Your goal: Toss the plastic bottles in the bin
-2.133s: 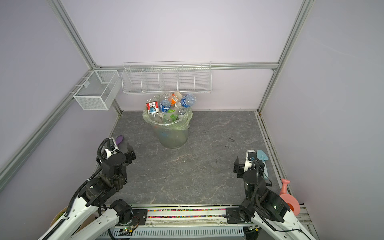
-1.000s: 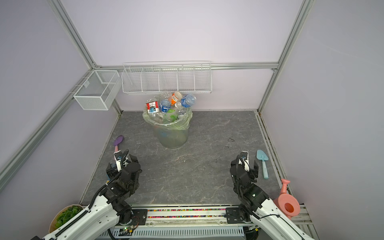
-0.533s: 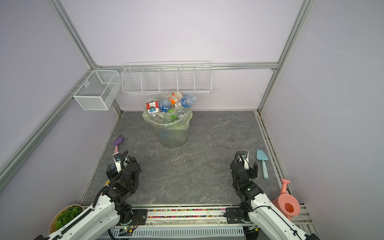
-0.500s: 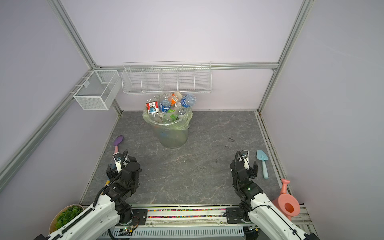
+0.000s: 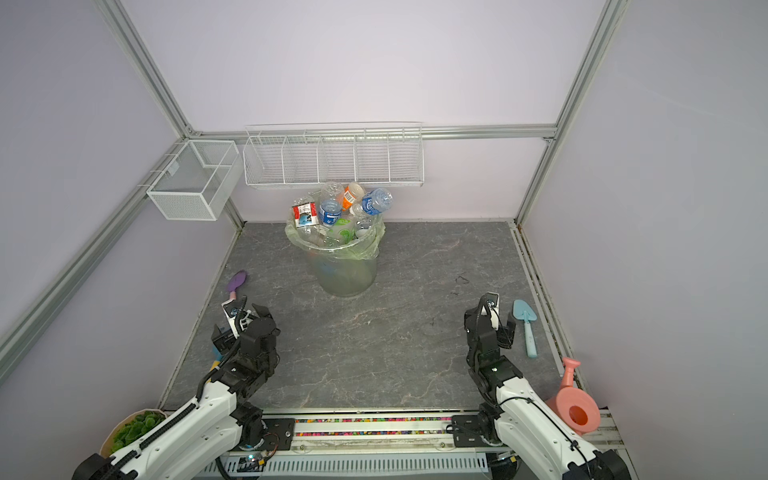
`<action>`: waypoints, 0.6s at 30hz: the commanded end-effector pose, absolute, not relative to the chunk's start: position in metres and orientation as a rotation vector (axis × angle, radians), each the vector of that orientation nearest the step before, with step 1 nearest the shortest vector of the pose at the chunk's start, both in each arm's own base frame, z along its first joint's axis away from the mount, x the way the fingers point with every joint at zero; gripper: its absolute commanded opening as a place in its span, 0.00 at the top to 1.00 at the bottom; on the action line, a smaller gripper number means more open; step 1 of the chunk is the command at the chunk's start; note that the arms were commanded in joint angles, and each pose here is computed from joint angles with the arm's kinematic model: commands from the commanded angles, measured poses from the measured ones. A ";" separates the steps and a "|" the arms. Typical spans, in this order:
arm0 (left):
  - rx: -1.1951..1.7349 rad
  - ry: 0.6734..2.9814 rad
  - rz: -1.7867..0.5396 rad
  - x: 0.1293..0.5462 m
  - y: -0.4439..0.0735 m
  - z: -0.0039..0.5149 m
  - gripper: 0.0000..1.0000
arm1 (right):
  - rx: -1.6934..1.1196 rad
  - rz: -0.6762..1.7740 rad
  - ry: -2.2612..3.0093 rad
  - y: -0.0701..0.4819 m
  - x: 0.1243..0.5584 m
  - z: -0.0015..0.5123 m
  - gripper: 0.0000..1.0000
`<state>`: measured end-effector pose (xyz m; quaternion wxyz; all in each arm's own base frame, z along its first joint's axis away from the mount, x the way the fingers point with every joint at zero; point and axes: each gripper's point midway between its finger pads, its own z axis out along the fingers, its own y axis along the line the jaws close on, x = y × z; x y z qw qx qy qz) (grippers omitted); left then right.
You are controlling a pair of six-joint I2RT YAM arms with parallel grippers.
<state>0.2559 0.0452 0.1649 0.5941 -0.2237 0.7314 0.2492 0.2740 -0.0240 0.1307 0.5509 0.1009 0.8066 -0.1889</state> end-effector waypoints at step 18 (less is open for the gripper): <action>-0.584 1.626 0.558 0.282 0.056 0.168 0.03 | 0.208 -0.432 1.791 -0.021 0.310 0.140 0.11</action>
